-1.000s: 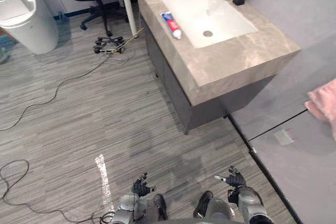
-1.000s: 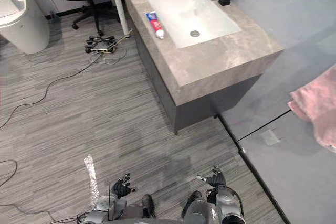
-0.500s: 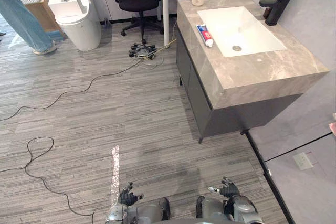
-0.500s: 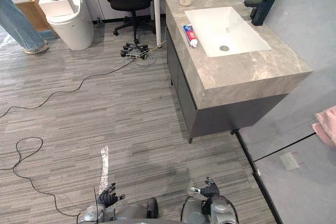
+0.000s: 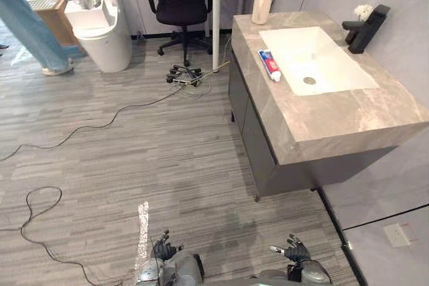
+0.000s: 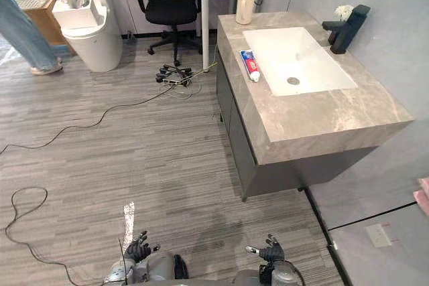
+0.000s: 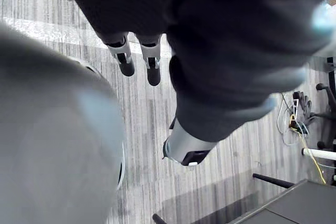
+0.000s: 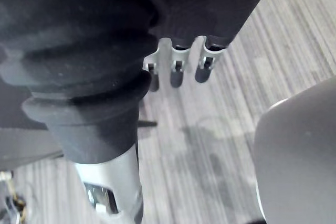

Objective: Organize washtable

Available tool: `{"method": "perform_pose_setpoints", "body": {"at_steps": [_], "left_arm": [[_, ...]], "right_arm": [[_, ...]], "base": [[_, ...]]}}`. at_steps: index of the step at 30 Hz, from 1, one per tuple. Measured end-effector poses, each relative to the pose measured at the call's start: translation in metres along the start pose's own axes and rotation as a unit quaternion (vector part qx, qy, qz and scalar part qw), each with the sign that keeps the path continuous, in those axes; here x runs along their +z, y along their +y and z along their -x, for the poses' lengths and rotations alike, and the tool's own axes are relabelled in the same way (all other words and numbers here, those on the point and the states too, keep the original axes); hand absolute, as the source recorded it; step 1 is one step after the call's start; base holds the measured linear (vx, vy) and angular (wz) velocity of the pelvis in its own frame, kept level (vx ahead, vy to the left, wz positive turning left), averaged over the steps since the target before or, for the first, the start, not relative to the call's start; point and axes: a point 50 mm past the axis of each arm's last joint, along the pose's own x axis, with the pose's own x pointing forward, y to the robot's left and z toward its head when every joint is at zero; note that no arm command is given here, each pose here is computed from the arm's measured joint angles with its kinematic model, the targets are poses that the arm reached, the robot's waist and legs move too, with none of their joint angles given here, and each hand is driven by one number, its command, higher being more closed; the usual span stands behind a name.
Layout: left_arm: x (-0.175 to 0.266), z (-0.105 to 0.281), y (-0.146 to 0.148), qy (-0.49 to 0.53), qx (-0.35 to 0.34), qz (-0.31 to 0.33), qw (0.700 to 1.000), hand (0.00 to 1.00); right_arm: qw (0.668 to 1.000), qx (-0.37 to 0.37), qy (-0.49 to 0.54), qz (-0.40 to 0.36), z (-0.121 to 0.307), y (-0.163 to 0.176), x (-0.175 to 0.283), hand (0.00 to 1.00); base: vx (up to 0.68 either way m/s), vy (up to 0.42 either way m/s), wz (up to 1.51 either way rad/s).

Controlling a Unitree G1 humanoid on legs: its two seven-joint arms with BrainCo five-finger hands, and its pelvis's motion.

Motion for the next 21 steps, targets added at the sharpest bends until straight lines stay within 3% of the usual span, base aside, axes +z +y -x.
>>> {"method": "perform_pose_setpoints", "body": {"at_steps": [9,14,21], "left_arm": [[-0.001,0.0,0.018,0.006,0.015,-0.031,0.999,0.0],[-0.009,0.0,0.011,0.024,0.005,-0.03,0.999,0.0],[-0.006,0.001,0.027,0.019,0.043,-0.002,0.999,0.0]], "right_arm": [[1.0,0.01,0.028,0.002,0.0,0.008,-0.011,0.0],[1.0,0.0,0.007,0.009,0.0,-0.002,-0.003,0.0],[1.0,0.02,-0.007,0.01,0.0,0.012,0.001,0.0]], "base": [[0.05,0.025,0.2],[-0.01,0.081,0.1],[0.03,0.095,0.18]]}}
